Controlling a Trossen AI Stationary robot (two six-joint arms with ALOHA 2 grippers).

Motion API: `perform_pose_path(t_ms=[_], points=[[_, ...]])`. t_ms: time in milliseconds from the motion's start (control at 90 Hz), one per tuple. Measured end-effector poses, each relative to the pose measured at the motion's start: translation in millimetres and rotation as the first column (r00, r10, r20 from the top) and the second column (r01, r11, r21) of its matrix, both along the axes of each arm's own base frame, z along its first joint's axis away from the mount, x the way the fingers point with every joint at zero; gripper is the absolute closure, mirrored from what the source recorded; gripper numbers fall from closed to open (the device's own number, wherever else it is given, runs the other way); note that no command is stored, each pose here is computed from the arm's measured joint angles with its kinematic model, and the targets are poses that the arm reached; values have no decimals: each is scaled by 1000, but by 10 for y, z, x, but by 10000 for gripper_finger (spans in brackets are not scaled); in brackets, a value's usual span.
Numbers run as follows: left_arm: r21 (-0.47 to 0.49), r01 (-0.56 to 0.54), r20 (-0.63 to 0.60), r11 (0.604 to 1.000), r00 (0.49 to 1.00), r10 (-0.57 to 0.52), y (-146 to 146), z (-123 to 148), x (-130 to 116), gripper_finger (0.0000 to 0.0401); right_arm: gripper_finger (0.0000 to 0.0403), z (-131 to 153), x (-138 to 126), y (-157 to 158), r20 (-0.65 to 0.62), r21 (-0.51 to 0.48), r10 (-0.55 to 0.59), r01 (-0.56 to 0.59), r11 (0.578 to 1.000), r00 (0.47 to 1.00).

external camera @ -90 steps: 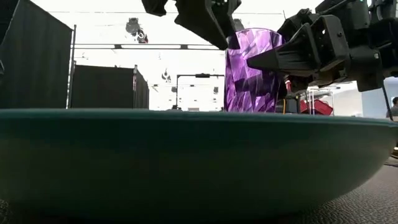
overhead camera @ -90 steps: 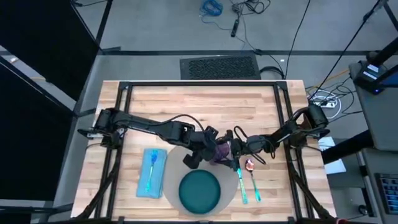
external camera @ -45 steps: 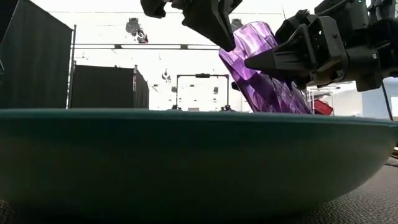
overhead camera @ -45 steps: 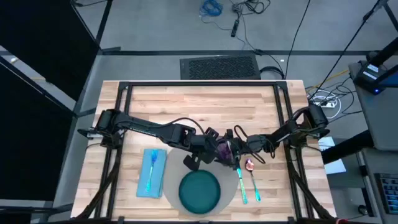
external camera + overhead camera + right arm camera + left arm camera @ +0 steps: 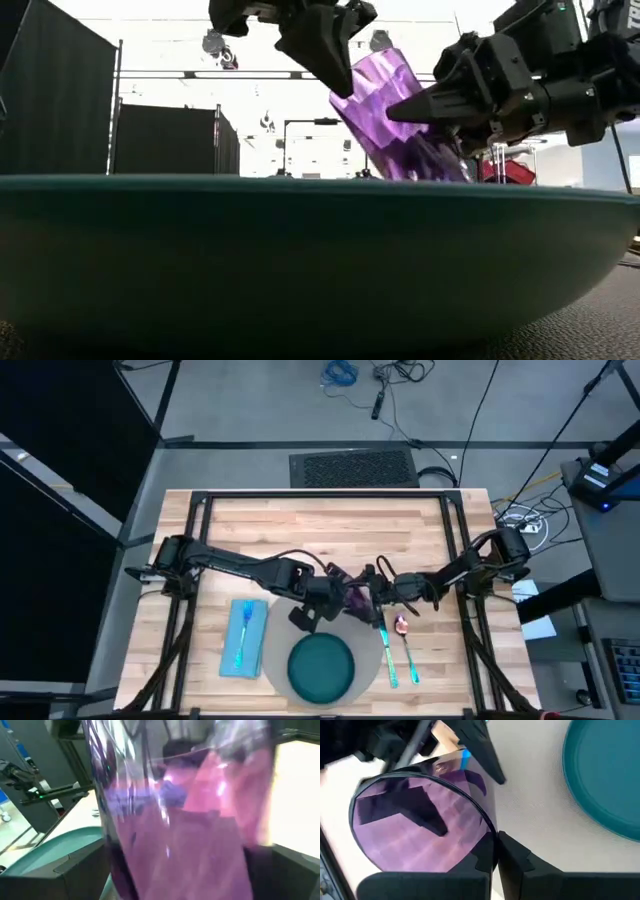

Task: Set table place
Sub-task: Put the purple glass on the gray placemat to the top of the green plate

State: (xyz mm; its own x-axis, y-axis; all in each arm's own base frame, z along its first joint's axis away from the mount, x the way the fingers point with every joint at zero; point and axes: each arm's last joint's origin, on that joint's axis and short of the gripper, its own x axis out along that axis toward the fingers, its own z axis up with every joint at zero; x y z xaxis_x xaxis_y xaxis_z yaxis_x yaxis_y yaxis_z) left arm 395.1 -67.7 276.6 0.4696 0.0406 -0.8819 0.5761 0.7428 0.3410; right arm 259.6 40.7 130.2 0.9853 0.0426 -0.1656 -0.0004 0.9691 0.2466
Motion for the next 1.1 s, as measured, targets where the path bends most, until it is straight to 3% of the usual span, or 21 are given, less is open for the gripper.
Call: perform_pose_path(t_ms=[167,411,733,1000,1100], points=[[56,-34,-32,998,999,36,22,-15,-37,401,3,68,-40,-26,-42,-6,-15,15,1000,999],[66,-38,-39,997,998,41,27,-11,-48,401,3,223,-117,-60,-54,-25,-25,23,999,998],[68,-39,-46,997,998,42,28,-11,-55,401,3,328,-286,-206,-177,-84,-163,150,985,971],[80,31,-38,996,999,-28,-82,288,-91,401,3,545,-511,-410,-197,-130,-246,223,966,949],[23,44,-15,999,999,-43,-138,428,-101,401,3,678,-629,-505,-160,-142,-285,264,954,945]])
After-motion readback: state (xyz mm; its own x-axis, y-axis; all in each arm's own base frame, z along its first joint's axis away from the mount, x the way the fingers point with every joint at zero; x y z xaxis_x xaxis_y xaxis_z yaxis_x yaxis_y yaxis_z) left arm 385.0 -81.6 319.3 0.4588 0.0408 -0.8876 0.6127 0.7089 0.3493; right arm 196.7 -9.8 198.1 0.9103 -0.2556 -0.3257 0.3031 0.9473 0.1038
